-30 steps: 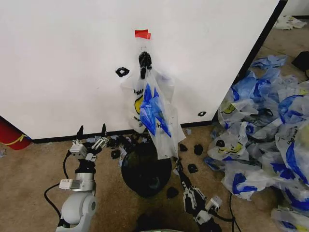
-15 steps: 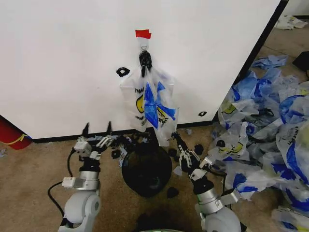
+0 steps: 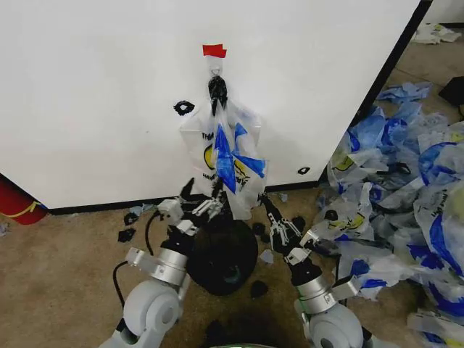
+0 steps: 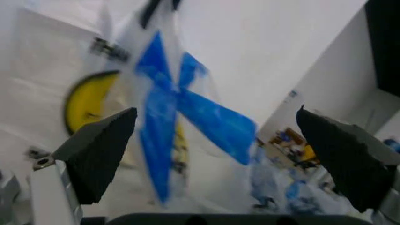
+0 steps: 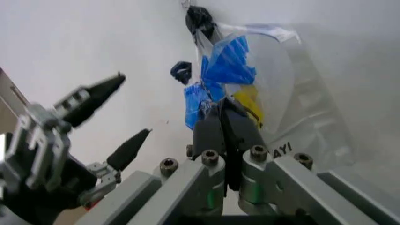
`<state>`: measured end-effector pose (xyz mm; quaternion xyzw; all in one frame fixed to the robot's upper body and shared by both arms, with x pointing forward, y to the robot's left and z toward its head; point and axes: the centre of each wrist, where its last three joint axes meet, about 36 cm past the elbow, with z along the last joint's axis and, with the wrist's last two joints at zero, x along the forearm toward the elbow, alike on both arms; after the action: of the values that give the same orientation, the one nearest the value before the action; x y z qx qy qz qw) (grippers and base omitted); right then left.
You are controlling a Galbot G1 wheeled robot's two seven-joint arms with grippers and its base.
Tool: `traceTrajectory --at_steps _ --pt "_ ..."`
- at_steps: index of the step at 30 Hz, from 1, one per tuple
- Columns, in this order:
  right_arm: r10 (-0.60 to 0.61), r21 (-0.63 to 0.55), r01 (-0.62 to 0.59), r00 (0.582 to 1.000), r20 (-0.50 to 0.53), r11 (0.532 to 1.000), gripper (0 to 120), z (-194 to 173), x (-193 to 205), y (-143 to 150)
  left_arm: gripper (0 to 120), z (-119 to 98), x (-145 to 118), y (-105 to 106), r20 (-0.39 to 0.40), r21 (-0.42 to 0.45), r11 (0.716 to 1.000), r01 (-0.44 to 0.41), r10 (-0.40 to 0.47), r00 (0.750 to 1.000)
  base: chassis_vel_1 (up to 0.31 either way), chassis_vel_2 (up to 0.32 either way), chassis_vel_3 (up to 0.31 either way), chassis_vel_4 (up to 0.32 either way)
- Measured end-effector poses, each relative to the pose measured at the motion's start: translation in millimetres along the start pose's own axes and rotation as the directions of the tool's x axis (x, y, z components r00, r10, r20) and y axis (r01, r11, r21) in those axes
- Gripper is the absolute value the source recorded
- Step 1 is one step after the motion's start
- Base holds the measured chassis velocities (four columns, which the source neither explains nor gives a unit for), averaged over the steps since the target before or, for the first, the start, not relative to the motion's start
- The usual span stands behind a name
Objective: Pick up the garbage bag from the wall and place it over the trash bin.
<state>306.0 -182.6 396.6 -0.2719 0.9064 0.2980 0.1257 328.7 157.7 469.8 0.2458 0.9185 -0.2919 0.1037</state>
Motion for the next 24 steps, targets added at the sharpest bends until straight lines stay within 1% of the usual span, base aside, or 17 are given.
traceTrajectory --at_steps 4,7,11,12,16,20,24 --pt "0.001 -0.005 -0.001 1.000 -0.003 1.000 0 1.9 0.5 1.0 100 2.0 -5.4 -1.5 -0.020 0.017 0.999 -0.027 0.028 0.999 0.000 0.000 0.000 0.000" --pt "-0.002 -0.015 0.002 1.000 -0.013 1.000 0 4.4 2.3 4.3 100 5.5 -15.1 2.7 -0.042 0.026 0.998 -0.051 0.052 0.998 0.000 0.000 0.000 0.000" --pt "-0.011 -0.029 0.010 1.000 -0.025 1.000 0 6.7 6.5 9.1 99 6.0 -36.6 14.6 -0.051 0.007 0.997 -0.077 0.077 0.996 0.000 0.000 0.000 0.000" --pt "-0.011 -0.029 0.010 1.000 -0.025 1.000 0 6.7 6.5 9.1 99 6.0 -36.6 14.6 -0.051 0.007 0.997 -0.077 0.077 0.996 0.000 0.000 0.000 0.000" --pt "-0.014 -0.032 0.013 0.999 -0.033 0.999 0 8.0 10.4 10.5 100 1.9 -51.1 26.7 -0.049 -0.030 0.996 -0.088 0.087 0.995 0.000 0.000 0.000 0.000" --pt "-0.014 -0.034 0.013 0.999 -0.034 0.999 0 9.2 11.8 11.0 99 -0.7 -54.7 34.4 -0.049 -0.053 0.995 -0.089 0.086 0.995 0.000 0.000 0.000 0.000" --pt "-0.013 -0.036 0.012 0.999 -0.031 0.999 0 11.2 10.5 11.0 100 -3.8 -52.0 41.9 -0.045 -0.078 0.994 -0.079 0.076 0.996 0.000 0.000 0.000 0.000"
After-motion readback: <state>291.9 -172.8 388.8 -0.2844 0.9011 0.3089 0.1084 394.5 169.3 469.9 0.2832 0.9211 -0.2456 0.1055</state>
